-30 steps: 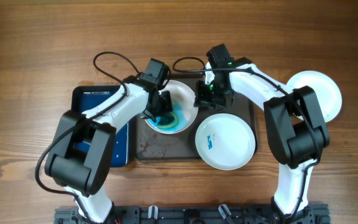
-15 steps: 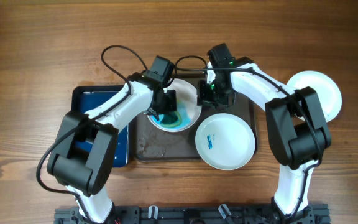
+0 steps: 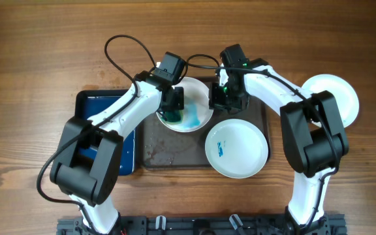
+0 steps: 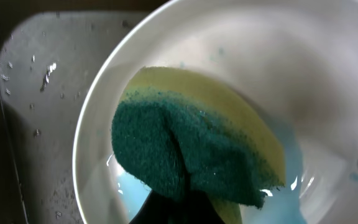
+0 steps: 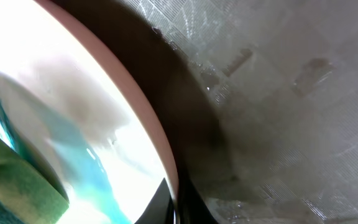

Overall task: Clean dirty plates on tray and stack at the side
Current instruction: 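Scrub the held plate's surface with the sponge in the left gripper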

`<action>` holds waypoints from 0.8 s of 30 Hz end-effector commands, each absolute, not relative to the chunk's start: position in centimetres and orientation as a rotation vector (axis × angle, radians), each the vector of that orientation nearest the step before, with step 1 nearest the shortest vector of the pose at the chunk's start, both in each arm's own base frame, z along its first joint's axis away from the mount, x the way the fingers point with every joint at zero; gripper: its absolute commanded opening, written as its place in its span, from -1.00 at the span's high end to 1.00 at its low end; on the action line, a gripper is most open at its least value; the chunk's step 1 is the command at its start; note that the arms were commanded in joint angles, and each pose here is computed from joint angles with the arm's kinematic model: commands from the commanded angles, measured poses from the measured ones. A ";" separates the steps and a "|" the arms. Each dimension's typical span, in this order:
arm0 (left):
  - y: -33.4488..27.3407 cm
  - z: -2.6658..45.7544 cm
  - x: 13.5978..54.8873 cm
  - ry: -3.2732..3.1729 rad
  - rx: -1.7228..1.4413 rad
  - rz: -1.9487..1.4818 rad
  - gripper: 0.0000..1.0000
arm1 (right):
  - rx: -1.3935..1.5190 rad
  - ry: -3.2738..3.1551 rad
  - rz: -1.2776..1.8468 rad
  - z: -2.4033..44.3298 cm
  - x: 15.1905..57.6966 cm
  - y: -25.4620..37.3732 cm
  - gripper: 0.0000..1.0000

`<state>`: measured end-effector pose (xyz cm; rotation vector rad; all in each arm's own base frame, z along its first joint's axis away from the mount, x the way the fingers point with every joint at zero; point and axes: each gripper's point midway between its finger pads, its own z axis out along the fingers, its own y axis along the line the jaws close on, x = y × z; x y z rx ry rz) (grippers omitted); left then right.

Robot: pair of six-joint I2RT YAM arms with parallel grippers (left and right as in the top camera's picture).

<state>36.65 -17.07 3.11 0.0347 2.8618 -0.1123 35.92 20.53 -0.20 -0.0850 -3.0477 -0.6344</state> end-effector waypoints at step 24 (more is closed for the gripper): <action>-28.0 0.5 29.3 3.021 0.519 -0.969 0.92 | 0.045 -3.050 -0.337 -3.3 34.1 17.4 0.91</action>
